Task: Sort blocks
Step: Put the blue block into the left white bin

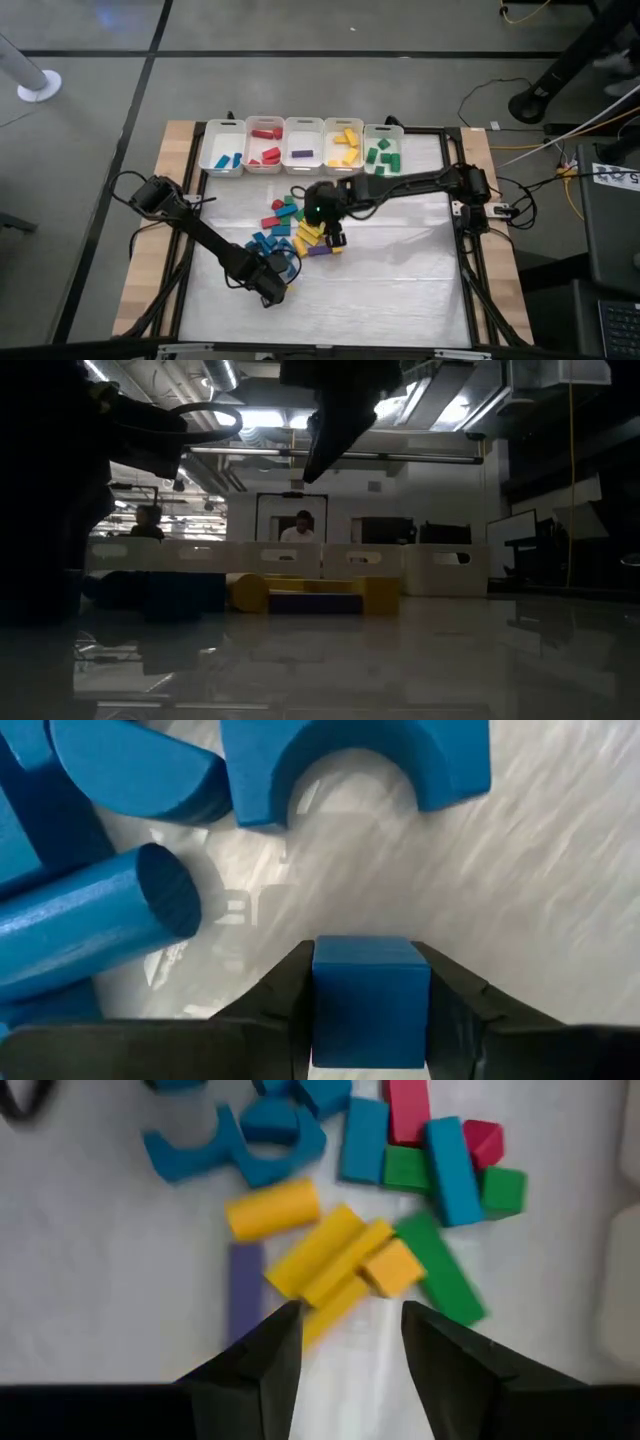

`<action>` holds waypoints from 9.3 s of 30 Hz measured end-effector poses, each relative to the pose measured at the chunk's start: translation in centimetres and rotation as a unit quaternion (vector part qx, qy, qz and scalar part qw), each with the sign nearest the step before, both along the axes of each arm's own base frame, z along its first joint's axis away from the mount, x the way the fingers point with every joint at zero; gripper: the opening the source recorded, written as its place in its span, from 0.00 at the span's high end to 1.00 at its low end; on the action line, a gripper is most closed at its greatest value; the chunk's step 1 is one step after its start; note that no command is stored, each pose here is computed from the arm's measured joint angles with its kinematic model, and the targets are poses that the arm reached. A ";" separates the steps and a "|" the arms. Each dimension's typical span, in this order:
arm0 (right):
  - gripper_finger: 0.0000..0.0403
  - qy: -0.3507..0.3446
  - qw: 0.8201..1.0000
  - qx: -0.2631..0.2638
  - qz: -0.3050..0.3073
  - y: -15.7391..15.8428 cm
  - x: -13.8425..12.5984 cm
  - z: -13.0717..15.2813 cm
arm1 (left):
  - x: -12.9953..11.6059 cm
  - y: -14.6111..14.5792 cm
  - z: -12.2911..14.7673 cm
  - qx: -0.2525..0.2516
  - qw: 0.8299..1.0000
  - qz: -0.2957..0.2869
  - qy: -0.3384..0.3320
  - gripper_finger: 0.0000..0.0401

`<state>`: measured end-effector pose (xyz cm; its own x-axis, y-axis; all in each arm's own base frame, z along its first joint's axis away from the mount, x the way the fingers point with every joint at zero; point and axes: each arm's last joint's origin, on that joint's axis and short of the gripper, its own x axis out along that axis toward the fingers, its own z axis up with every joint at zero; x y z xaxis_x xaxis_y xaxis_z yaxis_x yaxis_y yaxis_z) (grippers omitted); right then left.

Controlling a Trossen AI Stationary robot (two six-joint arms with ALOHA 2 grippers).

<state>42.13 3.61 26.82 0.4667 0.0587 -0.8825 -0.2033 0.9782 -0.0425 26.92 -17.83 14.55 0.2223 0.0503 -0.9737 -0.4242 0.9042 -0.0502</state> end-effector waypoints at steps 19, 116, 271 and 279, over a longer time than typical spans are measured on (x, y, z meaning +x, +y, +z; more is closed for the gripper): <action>0.57 -0.021 0.983 0.048 -0.175 6.4 1.8 -3.9 | -6.4 8.0 10.5 0.170 0.985 -0.002 0.017 0.71; 0.93 -0.092 0.933 0.168 -0.306 11.9 6.5 -11.8 | -12.3 34.0 8.2 0.319 0.872 0.346 0.134 0.51; 0.56 -0.046 0.998 -0.038 0.004 -6.4 10.1 -7.8 | -13.7 30.5 8.2 0.198 0.921 0.331 -0.045 0.53; 0.56 -0.038 0.999 -0.018 0.025 -7.2 10.4 -9.6 | -13.5 30.3 8.2 0.198 0.923 0.326 -0.046 0.53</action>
